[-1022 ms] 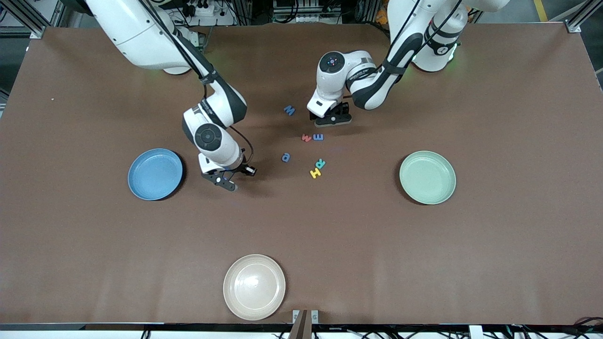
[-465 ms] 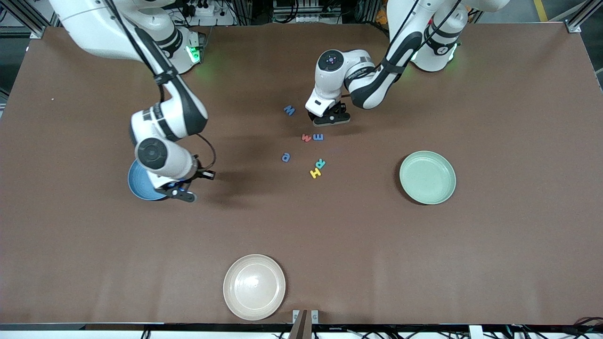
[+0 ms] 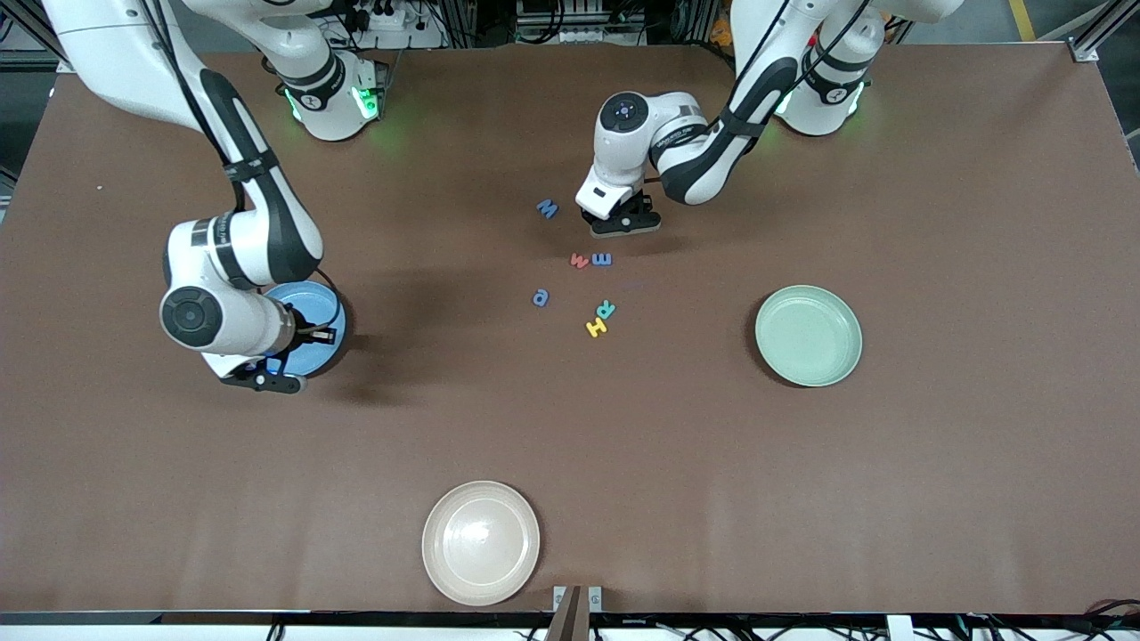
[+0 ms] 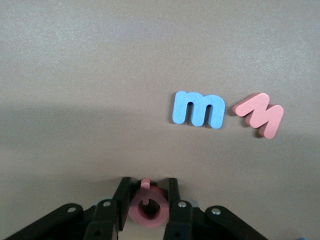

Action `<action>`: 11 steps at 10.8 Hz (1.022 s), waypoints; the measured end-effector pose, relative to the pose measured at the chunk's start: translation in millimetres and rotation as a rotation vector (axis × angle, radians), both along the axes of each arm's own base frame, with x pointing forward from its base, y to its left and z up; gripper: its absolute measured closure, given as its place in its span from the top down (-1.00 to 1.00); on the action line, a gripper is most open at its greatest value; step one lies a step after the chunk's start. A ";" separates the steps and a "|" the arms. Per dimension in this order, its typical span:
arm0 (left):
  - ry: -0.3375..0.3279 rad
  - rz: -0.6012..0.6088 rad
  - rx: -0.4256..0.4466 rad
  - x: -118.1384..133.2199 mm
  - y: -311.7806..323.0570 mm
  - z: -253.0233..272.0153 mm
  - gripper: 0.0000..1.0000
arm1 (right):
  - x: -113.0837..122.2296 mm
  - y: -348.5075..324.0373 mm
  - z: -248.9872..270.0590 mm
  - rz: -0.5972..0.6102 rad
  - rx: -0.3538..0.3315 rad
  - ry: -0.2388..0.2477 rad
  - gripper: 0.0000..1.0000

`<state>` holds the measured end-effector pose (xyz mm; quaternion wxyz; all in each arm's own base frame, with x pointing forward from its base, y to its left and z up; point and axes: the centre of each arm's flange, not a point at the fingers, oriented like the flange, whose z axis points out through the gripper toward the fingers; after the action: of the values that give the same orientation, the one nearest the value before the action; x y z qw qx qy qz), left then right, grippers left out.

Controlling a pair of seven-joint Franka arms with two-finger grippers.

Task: Sort upper and lower case letters into plates
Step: 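Place the u on the blue plate while the left gripper carries the Q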

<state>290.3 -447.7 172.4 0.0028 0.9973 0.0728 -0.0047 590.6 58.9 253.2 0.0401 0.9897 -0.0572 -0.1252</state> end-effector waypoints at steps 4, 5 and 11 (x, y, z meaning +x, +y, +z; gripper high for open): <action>-0.016 0.006 -0.010 36.6 16.5 4.7 -0.31 | -4.3 -37.9 -8.4 0.100 0.021 0.035 -0.45; -0.026 0.007 -0.016 64.6 33.6 8.1 -0.31 | -8.2 -47.4 -13.5 0.123 0.035 0.050 -0.45; 0.008 -0.002 0.099 194.4 151.7 32.9 -0.31 | -11.6 -63.8 -20.4 0.157 0.097 0.061 0.41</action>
<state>484.7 -295.9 205.3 -0.0469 0.9963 0.0722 -0.0053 579.0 -5.0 232.8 0.0037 0.9876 0.0280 -0.1543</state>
